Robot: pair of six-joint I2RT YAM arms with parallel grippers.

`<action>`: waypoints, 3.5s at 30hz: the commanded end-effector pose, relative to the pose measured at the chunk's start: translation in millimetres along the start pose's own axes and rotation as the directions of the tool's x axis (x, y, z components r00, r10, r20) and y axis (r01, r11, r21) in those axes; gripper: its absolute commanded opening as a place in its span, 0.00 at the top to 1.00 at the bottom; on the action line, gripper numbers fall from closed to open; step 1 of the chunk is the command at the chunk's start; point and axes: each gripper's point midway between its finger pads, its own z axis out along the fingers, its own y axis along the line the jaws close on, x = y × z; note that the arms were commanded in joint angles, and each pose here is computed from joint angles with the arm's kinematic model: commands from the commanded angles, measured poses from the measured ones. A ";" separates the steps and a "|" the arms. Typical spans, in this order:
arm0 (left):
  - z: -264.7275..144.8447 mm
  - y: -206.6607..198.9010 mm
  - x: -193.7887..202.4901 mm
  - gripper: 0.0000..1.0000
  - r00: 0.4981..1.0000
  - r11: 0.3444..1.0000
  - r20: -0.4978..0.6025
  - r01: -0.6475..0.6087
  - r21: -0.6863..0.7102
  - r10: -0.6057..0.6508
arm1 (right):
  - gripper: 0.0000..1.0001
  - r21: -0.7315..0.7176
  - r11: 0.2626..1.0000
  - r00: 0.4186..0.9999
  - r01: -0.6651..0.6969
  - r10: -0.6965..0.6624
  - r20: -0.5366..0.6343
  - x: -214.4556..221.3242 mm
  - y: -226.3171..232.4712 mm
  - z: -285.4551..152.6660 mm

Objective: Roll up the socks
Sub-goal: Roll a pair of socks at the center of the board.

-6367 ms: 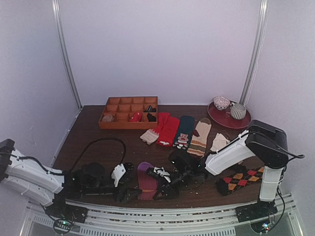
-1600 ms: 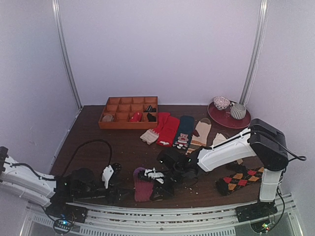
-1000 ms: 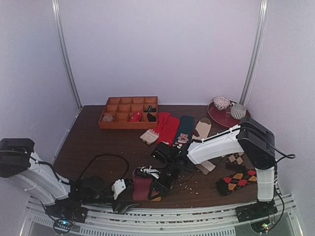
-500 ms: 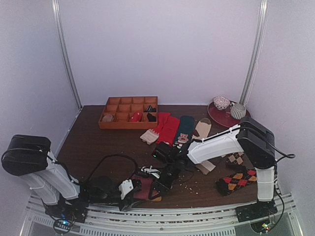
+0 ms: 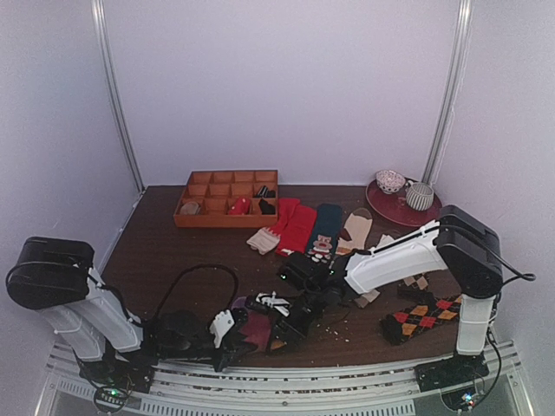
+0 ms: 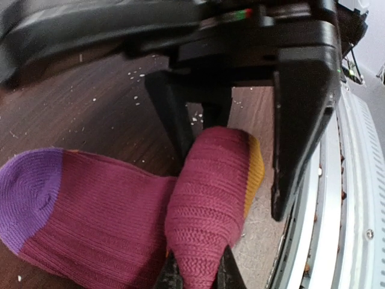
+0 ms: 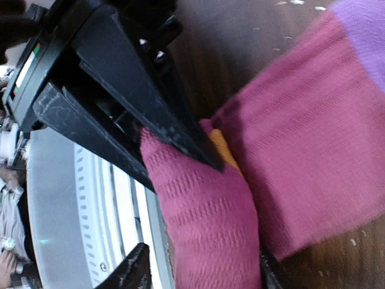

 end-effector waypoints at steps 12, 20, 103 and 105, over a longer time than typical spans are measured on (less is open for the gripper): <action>-29.9 17.2 111.4 1.00 0.768 0.845 -0.352 0.497 -0.198 -0.535 | 0.34 0.453 0.700 0.701 0.552 -0.684 0.203 -32.2 4.2 -50.9; -27.7 9.8 124.8 1.00 0.725 0.821 -0.399 0.547 -0.161 -0.561 | 0.32 0.401 0.583 0.606 0.707 -0.791 0.082 -22.7 12.8 -11.3; -11.7 13.9 2.5 0.40 0.975 0.967 -0.004 -0.223 -0.121 0.224 | 0.71 0.082 0.991 0.935 -0.104 0.126 -0.331 78.0 -36.5 35.5; -12.2 17.2 4.6 0.42 0.976 0.966 -0.009 -0.218 -0.136 0.219 | 0.71 0.084 0.991 0.934 -0.105 0.127 -0.333 78.9 -37.4 35.7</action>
